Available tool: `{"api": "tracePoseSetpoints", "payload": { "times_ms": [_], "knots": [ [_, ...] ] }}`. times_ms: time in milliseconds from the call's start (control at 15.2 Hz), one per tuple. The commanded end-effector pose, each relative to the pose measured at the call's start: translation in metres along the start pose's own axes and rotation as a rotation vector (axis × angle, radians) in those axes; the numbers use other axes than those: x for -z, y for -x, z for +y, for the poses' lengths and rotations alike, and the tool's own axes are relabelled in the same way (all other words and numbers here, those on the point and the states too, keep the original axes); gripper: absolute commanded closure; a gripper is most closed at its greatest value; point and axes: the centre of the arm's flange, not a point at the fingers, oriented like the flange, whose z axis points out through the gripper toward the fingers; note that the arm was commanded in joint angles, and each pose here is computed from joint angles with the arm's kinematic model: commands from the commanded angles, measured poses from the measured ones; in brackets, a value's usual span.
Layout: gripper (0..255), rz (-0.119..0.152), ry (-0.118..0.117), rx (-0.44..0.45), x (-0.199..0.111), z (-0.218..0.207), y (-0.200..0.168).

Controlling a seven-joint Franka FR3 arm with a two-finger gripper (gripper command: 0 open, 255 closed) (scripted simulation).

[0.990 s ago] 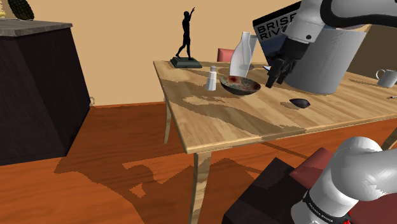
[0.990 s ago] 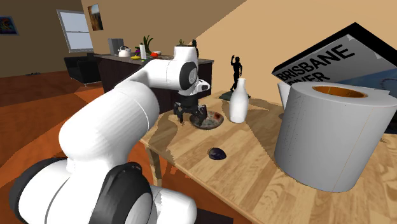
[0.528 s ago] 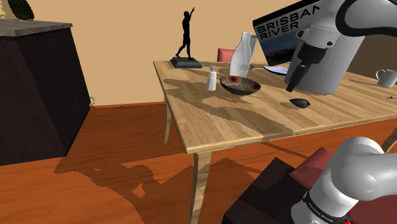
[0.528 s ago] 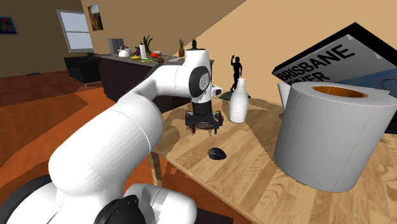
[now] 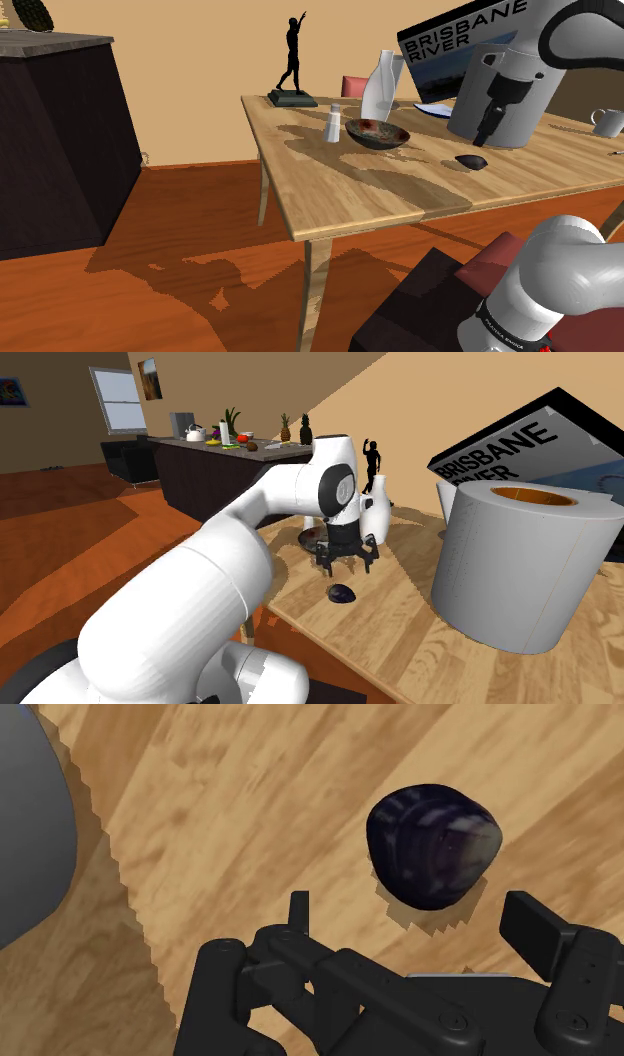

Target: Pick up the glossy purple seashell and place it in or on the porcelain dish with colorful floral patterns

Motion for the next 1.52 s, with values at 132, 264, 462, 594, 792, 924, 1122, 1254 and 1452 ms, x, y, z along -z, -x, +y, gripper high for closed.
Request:
{"api": "tracePoseSetpoints", "payload": {
  "times_ms": [132,264,462,594,792,924,1122,1254,1452],
  "knots": [
    [0,-0.001,0.002,0.005,-0.02,0.002,0.002],
    [0,-0.001,0.002,0.005,-0.031,0.002,0.002],
    [0,-0.001,0.002,0.005,-0.034,0.002,0.002],
    [0,-0.001,0.002,0.005,-0.034,0.002,0.002],
    [0,-0.001,0.002,0.005,-0.034,0.002,0.002],
    [255,-0.001,0.002,0.005,-0.034,0.002,0.002],
    [255,-0.001,0.002,0.005,-0.034,0.003,0.001],
    [255,-0.001,0.002,0.005,-0.033,0.005,0.001],
    [255,-0.001,0.002,0.005,-0.034,0.002,0.002]
  ]
}}
